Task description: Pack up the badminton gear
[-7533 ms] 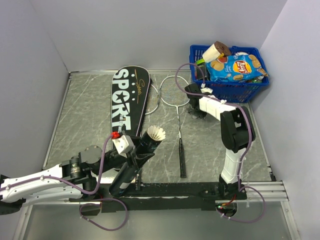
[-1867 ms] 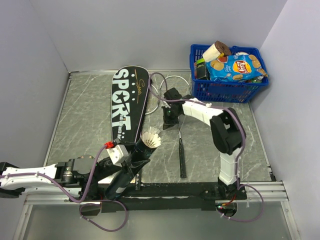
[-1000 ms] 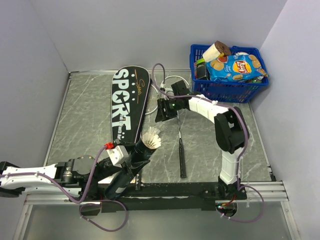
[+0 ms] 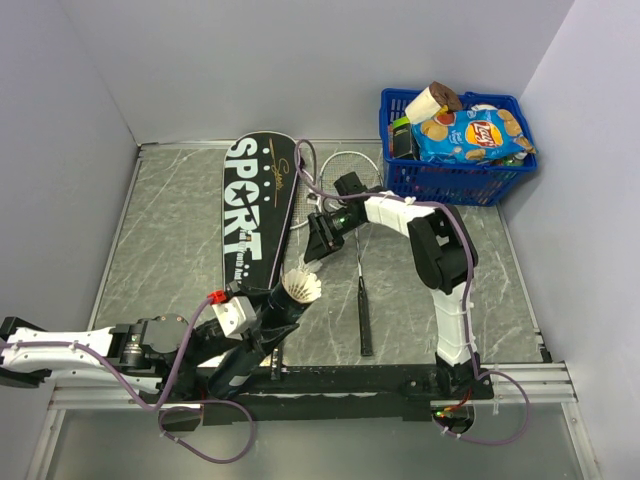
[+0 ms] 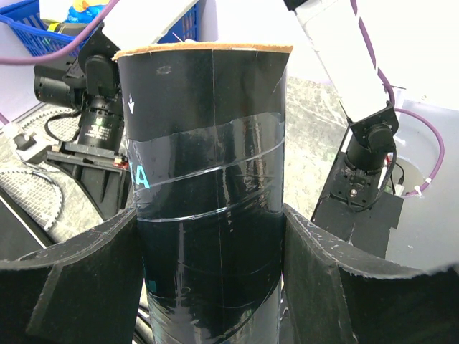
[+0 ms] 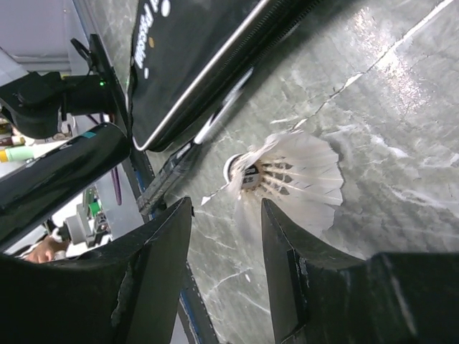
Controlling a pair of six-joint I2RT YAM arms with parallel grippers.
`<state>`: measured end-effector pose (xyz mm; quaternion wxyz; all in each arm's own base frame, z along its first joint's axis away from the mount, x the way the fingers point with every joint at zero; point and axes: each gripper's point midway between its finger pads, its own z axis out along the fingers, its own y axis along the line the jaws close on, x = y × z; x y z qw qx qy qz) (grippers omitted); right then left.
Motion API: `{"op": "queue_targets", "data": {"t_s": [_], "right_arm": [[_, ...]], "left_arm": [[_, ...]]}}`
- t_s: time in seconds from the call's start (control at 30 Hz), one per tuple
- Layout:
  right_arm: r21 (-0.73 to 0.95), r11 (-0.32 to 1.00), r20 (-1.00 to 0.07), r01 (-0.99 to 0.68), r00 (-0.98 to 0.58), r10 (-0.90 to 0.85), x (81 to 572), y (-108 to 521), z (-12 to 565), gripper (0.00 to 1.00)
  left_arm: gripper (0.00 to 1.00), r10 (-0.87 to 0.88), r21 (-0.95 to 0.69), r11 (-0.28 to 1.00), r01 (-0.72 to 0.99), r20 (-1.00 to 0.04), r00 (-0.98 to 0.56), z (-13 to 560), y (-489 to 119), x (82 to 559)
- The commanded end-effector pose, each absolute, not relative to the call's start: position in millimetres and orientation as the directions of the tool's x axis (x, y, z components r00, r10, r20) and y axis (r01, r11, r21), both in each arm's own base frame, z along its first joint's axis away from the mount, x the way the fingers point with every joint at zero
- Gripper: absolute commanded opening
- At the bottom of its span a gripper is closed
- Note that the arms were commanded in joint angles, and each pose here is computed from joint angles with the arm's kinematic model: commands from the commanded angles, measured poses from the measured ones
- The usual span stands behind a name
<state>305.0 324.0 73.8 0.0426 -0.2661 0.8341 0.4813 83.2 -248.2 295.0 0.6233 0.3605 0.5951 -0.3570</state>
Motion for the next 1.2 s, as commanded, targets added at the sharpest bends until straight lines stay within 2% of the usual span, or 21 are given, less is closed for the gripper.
{"op": "queue_targets", "data": {"t_s": [0.0,0.07,0.17,0.2,0.3,0.4,0.5,0.53,0.6,0.63,0.77,1.0,1.17], "right_arm": [[0.785,0.344,-0.36,-0.516,-0.831,-0.425,306.4,335.0,81.9,0.49],[0.782,0.346,-0.361,-0.519,-0.829,-0.427,305.9,335.7,80.9,0.47],[0.776,0.354,-0.36,-0.522,-0.828,-0.431,304.6,335.9,78.0,0.37],[0.77,0.362,-0.362,-0.525,-0.828,-0.428,305.5,335.2,76.5,0.28],[0.766,0.364,-0.377,-0.53,-0.828,-0.415,307.3,335.4,78.2,0.1],[0.771,0.357,-0.381,-0.528,-0.831,-0.406,306.9,335.1,82.3,0.0],[0.769,0.354,-0.391,-0.532,-0.83,-0.397,302.9,334.7,89.8,0.0],[0.749,0.355,-0.43,-0.56,-0.818,-0.381,306.2,334.0,101.6,0.0],[0.739,0.375,-0.439,-0.56,-0.822,-0.362,302.6,330.0,108.9,0.0],[0.716,0.372,-0.486,-0.591,-0.804,-0.342,303.5,328.2,128.7,0.0],[0.618,0.507,-0.532,-0.601,-0.794,-0.294,309.1,308.5,155.8,0.0],[0.434,0.677,-0.68,-0.594,-0.709,-0.187,304.4,262.2,227.9,0.0],[0.337,0.755,-0.774,-0.563,-0.622,-0.119,289.2,227.5,276.2,0.0]], "left_arm": [[0.26,-0.075,-0.001,0.491,0.871,-0.996,0.041,315.6,-243.0,83.0],[0.26,-0.073,0.001,0.494,0.87,-0.996,0.042,315.6,-242.8,83.4],[0.26,-0.073,0.001,0.494,0.87,-0.996,0.042,315.5,-242.8,83.1],[0.26,-0.071,0.001,0.494,0.87,-0.997,0.042,314.8,-242.9,82.9],[0.26,-0.07,0.002,0.492,0.87,-0.997,0.042,314.1,-243.5,82.4],[0.26,-0.069,0.001,0.493,0.87,-0.997,0.04,313.8,-243.7,82.6],[0.26,-0.065,0.004,0.495,0.869,-0.997,0.042,312.7,-244.0,82.8],[0.26,-0.066,0.003,0.492,0.871,-0.997,0.041,312.7,-244.3,82.2],[0.26,-0.06,0.011,0.494,0.87,-0.997,0.046,311.4,-244.9,82.5],[0.26,-0.053,0.014,0.495,0.869,-0.997,0.046,309.6,-245.8,82.9],[0.26,-0.012,0.043,0.497,0.867,-0.998,0.057,301.8,-252.3,83.1],[0.23,0.053,0.099,0.514,0.852,-0.995,0.084,285.4,-263.1,87.1],[0.14,0.12,0.163,0.529,0.833,-0.986,0.116,271.1,-268.8,94.2]]}}
